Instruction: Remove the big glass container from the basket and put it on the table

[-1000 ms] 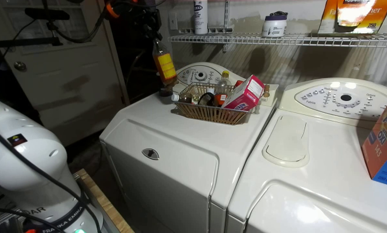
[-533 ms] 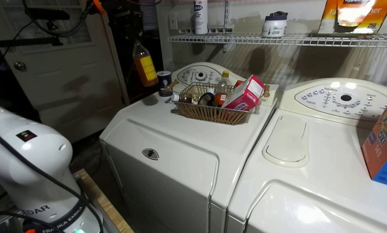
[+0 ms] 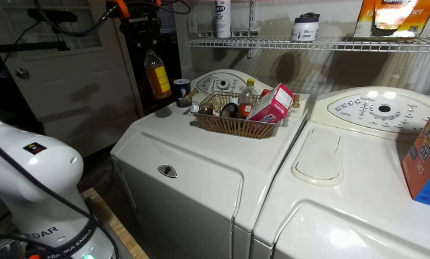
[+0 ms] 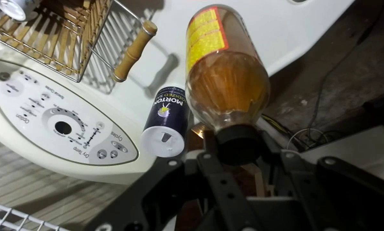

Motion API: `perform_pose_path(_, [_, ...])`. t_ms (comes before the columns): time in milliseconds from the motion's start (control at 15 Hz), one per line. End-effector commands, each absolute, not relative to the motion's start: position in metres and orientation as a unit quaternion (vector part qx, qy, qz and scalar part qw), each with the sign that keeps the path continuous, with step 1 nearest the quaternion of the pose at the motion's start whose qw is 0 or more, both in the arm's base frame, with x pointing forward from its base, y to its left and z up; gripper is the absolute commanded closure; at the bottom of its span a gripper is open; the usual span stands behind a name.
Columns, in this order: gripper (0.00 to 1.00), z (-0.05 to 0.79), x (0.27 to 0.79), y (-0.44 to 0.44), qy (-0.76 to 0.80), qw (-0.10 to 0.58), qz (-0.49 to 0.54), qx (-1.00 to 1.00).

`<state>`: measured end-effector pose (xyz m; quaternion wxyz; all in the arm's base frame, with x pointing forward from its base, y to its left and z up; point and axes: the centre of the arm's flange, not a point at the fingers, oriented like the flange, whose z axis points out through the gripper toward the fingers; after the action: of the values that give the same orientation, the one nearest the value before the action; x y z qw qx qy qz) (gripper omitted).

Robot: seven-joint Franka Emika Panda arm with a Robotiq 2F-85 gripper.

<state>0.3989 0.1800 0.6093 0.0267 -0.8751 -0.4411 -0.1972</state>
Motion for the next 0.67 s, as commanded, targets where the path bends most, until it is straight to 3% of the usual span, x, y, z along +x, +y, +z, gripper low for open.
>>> perform_pose_path(0, [0.65, 0.6075, 0.4002, 0.1775, -0.445, 0.030, -0.197, -0.873])
perform_pose_path(467, [0.65, 0.6056, 0.3999, 0.1782, -0.451, 0.033, -0.197, -0.870])
perform_pose_path(533, [0.90, 0.6056, 0.3999, 0.1782, -0.451, 0.033, -0.197, -0.870])
perform_pose_path(600, [0.90, 0.6015, 0.4025, 0.1814, -0.458, 0.040, -0.198, -0.865])
